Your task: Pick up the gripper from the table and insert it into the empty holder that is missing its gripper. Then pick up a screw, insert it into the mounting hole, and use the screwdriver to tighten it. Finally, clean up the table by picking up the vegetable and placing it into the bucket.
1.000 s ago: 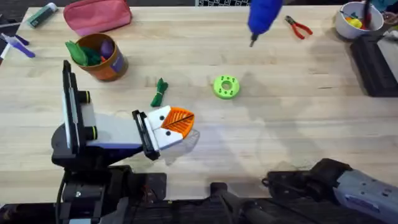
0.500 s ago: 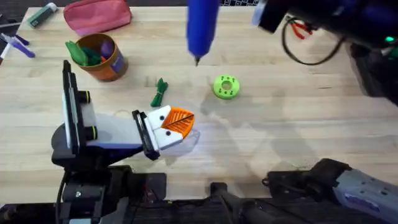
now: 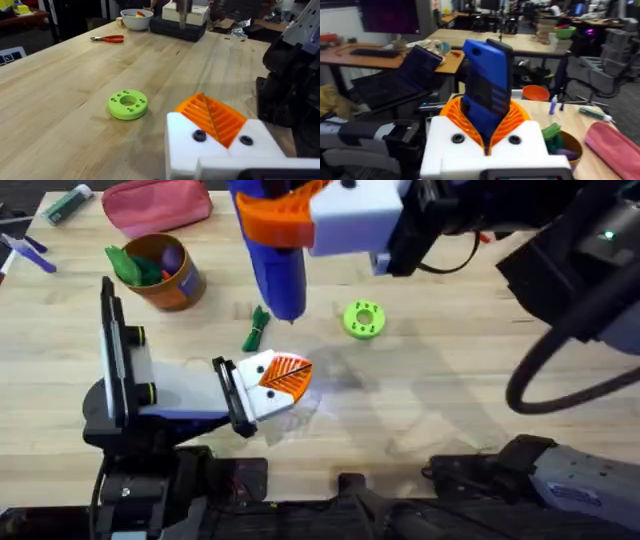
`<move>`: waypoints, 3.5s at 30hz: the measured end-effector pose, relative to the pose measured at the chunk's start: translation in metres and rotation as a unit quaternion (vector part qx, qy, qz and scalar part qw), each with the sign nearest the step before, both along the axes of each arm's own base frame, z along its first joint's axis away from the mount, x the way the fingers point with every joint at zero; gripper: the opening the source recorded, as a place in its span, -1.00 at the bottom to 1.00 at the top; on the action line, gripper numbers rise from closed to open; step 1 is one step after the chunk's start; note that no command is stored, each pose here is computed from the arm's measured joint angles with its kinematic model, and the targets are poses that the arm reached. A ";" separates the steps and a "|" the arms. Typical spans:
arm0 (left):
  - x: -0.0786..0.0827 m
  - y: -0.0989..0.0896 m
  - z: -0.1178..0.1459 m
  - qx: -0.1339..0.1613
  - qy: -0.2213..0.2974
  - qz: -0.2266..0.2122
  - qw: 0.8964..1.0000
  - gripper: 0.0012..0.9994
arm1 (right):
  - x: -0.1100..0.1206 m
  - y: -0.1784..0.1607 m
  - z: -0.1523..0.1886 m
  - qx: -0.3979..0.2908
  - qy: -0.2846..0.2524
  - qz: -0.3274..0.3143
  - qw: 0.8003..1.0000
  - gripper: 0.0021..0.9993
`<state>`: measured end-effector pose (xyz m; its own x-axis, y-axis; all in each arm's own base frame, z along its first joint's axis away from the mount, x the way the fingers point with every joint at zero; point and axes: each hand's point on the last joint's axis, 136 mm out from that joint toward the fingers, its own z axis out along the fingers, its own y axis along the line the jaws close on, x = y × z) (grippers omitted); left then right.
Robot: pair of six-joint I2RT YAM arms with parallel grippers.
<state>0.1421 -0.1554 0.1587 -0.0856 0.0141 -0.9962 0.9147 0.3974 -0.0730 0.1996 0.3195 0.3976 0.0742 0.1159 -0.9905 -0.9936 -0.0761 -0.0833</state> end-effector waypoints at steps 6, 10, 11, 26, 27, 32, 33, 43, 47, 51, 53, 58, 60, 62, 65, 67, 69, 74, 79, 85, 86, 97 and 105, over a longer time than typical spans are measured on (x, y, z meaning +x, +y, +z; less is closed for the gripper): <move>0.000 0.000 0.000 0.000 0.000 0.000 1.000 -0.99 | -0.011 0.002 -0.001 0.009 -0.019 0.022 1.000 -0.96; 0.000 0.000 0.000 0.000 0.000 0.000 1.000 -0.99 | -0.022 0.003 -0.008 0.038 -0.045 0.032 0.998 -0.96; 0.000 0.000 0.000 0.000 0.000 0.000 1.000 -0.99 | -0.024 0.002 -0.011 0.045 -0.047 0.031 0.997 -0.96; 0.000 0.000 0.000 0.000 0.000 0.000 1.000 -0.99 | -0.034 0.014 -0.030 0.072 0.000 0.043 0.996 -0.96; 0.000 0.000 0.000 0.000 0.000 0.000 1.000 -0.99 | -0.033 0.014 -0.030 0.072 0.001 0.043 0.996 -0.96; 0.000 0.000 0.000 0.000 0.000 0.000 1.000 -0.99 | -0.033 0.015 -0.030 0.075 -0.001 0.043 0.996 -0.96; 0.000 0.000 0.000 0.000 0.000 0.000 1.000 -0.99 | -0.033 0.016 -0.030 0.075 -0.001 0.043 0.996 -0.96; 0.000 0.000 0.000 0.000 0.000 0.000 1.000 -0.99 | -0.034 0.028 -0.044 0.055 0.013 0.066 0.996 -0.96; 0.000 0.000 0.000 0.000 0.000 0.000 1.000 -0.99 | -0.032 0.031 -0.048 0.051 0.014 0.067 0.996 -0.96; 0.000 0.000 0.000 0.000 0.000 0.000 1.000 -0.99 | -0.036 0.033 -0.046 0.052 0.009 0.073 0.996 -0.96; 0.000 0.000 0.000 0.000 0.000 0.000 1.000 -0.99 | -0.037 0.033 -0.046 0.052 0.007 0.077 0.996 -0.96; 0.000 0.000 0.000 0.000 0.000 0.000 1.000 -0.99 | -0.037 0.034 -0.045 0.053 0.006 0.077 0.996 -0.96; 0.000 0.000 0.000 0.000 0.000 0.000 1.000 -0.99 | -0.036 0.034 -0.046 0.052 0.004 0.077 0.996 -0.96; 0.000 0.000 0.000 0.000 0.000 0.000 1.000 -0.99 | -0.035 0.036 -0.049 0.050 0.003 0.077 0.996 -0.96; 0.000 0.000 0.000 0.000 0.000 0.000 1.000 -0.99 | -0.034 0.037 -0.052 0.048 0.004 0.077 0.996 -0.96; 0.000 0.000 0.000 0.000 0.000 0.000 1.000 -0.99 | -0.034 0.037 -0.051 0.048 0.002 0.077 0.996 -0.96; 0.000 0.000 0.000 0.000 0.000 0.000 1.000 -0.99 | -0.034 0.037 -0.051 0.048 0.002 0.077 0.996 -0.96; 0.000 0.000 0.000 0.000 0.000 0.000 1.000 -0.99 | -0.035 0.037 -0.052 0.048 -0.002 0.077 0.996 -0.96; 0.000 0.000 0.000 0.000 0.000 0.000 1.000 -0.99 | -0.036 0.037 -0.053 0.047 -0.006 0.083 0.995 -0.96; 0.000 0.000 0.000 0.000 0.000 0.000 1.000 -0.99 | -0.038 0.036 -0.053 0.046 -0.008 0.086 0.995 -0.96; 0.000 0.000 0.000 0.000 0.000 0.000 1.000 -0.99 | -0.038 0.036 -0.053 0.046 -0.008 0.086 0.995 -0.96; 0.000 0.000 0.000 0.000 0.000 0.000 1.000 -0.99 | -0.036 0.038 -0.058 0.038 -0.009 0.083 0.996 -0.96; 0.000 0.000 0.000 0.000 0.000 0.000 1.000 -0.99 | -0.034 0.039 -0.062 0.031 -0.007 0.081 0.996 -0.96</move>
<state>0.1420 -0.1555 0.1586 -0.0863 0.0139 -0.9962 0.9148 0.3971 -0.0737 0.1653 0.3589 0.3359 0.0623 0.1878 -0.9802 -0.9673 -0.2307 -0.1057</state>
